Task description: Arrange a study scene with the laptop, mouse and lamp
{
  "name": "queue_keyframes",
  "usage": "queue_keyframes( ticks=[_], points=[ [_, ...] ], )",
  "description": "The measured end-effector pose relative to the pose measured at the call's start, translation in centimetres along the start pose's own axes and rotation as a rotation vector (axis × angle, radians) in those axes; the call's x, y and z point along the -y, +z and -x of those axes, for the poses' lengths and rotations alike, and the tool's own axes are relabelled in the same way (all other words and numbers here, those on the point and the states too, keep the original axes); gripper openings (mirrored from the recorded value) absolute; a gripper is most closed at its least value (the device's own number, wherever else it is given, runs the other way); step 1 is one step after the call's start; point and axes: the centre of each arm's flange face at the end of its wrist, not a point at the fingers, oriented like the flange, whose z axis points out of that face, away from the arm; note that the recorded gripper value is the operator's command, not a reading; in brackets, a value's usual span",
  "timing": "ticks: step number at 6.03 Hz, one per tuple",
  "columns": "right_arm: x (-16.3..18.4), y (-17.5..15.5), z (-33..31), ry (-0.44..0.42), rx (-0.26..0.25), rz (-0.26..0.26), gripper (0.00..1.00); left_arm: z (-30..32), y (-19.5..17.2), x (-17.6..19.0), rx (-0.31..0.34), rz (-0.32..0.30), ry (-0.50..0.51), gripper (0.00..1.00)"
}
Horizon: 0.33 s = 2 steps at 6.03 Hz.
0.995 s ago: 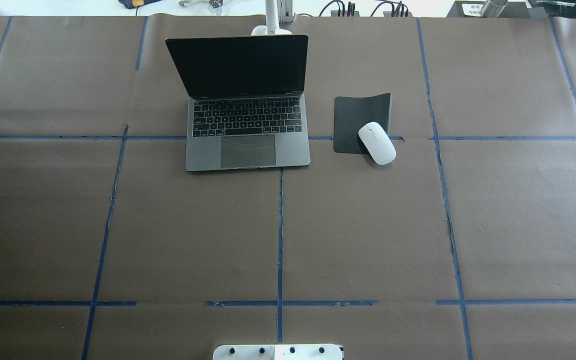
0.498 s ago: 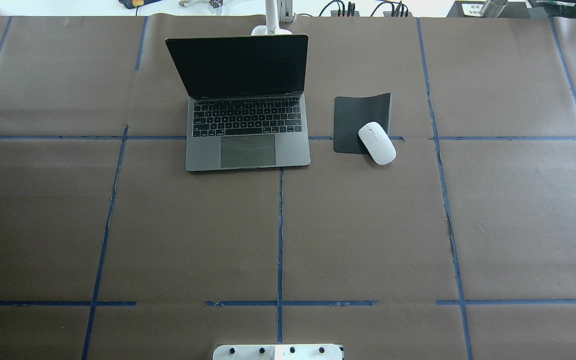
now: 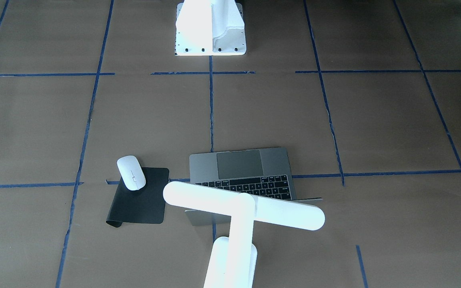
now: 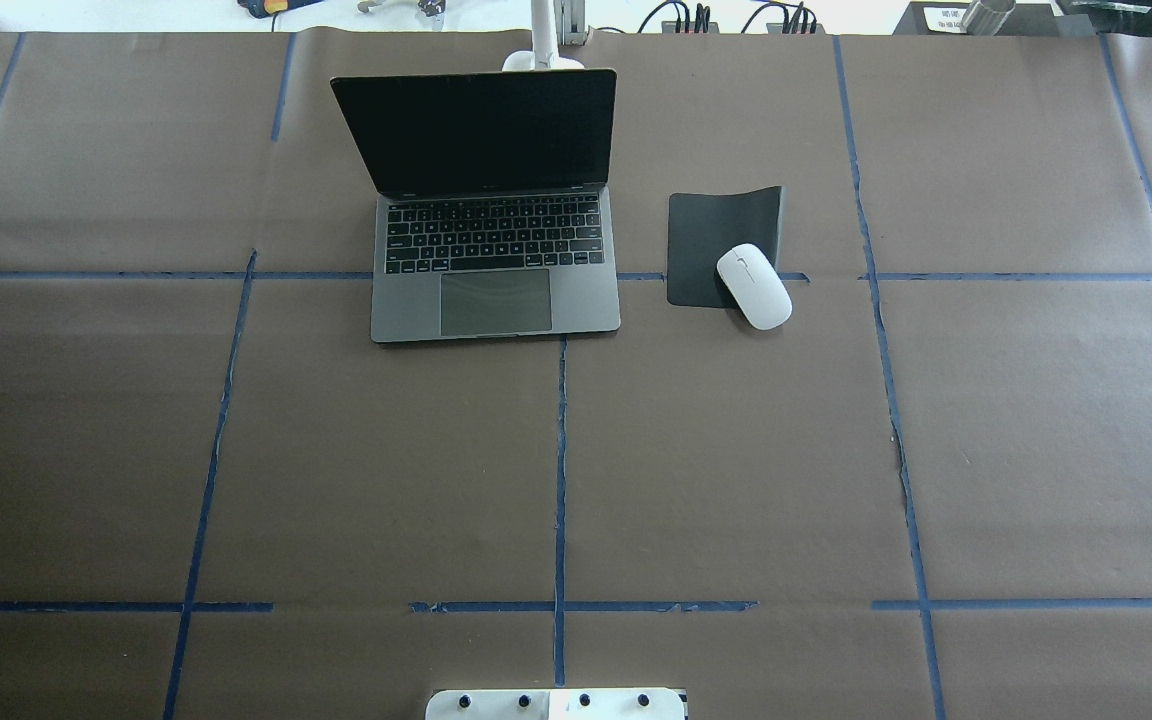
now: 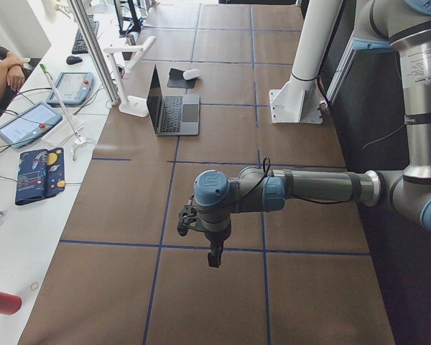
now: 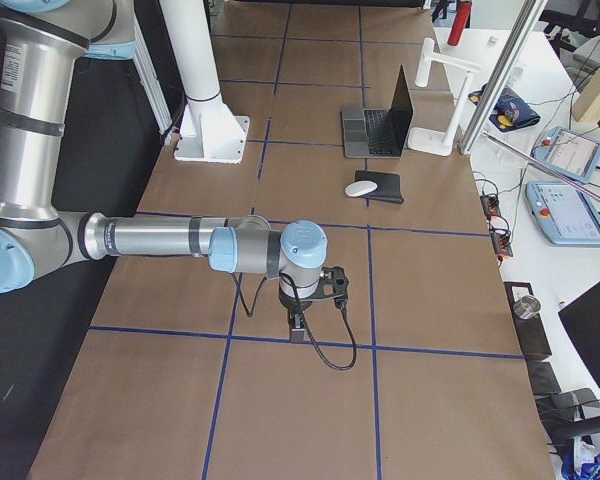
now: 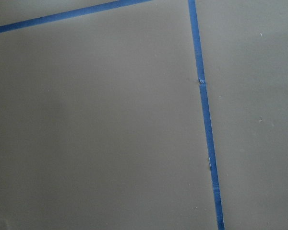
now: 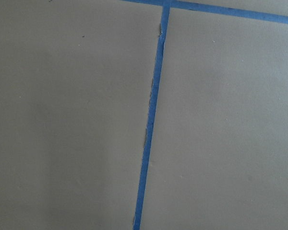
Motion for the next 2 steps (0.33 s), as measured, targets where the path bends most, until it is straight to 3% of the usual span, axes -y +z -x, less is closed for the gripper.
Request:
queue_keyframes(
  ticks=[2],
  points=[
    [0.04,-0.04,0.03,-0.003,0.0,-0.003,1.0,-0.01,0.0,0.01,-0.001,0.0,0.0,1.0]
  ],
)
